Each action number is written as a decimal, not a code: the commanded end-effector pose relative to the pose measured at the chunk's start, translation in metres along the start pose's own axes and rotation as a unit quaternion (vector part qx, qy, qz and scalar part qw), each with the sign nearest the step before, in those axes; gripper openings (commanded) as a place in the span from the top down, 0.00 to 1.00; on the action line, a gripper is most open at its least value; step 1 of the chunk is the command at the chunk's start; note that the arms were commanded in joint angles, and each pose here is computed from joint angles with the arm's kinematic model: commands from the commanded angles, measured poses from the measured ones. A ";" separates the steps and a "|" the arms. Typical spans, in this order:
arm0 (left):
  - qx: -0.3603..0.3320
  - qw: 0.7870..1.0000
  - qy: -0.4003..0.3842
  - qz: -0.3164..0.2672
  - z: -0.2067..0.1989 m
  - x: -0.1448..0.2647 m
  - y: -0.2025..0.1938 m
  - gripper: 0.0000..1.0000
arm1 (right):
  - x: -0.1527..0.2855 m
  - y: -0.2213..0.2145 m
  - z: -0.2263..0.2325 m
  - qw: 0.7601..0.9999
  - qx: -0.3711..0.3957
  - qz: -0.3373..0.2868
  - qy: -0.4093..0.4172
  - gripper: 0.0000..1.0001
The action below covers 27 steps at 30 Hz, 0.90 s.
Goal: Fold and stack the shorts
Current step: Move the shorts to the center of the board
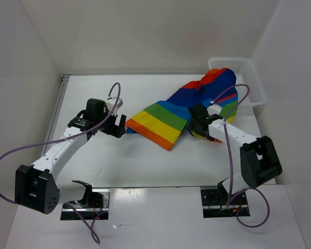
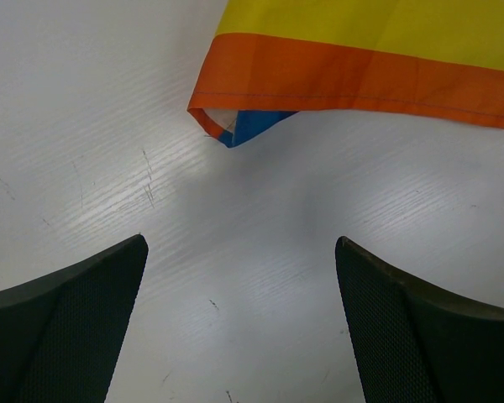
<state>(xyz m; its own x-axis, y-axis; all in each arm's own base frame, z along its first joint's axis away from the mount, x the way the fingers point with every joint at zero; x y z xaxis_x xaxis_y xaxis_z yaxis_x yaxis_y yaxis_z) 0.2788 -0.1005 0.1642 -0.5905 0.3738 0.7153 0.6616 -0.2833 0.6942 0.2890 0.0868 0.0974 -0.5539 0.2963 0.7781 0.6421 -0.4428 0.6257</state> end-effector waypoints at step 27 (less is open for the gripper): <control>-0.009 1.000 0.009 -0.027 -0.001 0.009 -0.005 0.01 | 0.008 0.060 0.016 0.996 -0.043 -0.064 0.036 0.74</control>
<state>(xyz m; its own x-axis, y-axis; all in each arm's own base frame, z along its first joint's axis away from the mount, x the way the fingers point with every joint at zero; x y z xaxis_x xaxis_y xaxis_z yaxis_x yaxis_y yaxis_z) 0.2665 -0.0957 0.1558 -0.5906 0.3622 0.7211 0.6664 -0.2849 0.6890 0.3305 0.0855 0.1151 -0.6419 0.2366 0.7294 0.5769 -0.4776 0.6626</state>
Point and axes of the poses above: each gripper's point midway between its finger pads, its own x axis back along the fingers, its own z axis along the line the jaws close on, y = z × x, the point moved 4 cm from there along x, back along the fingers, and after that the axes turned 2 degrees about -x, right-handed, at the moved point
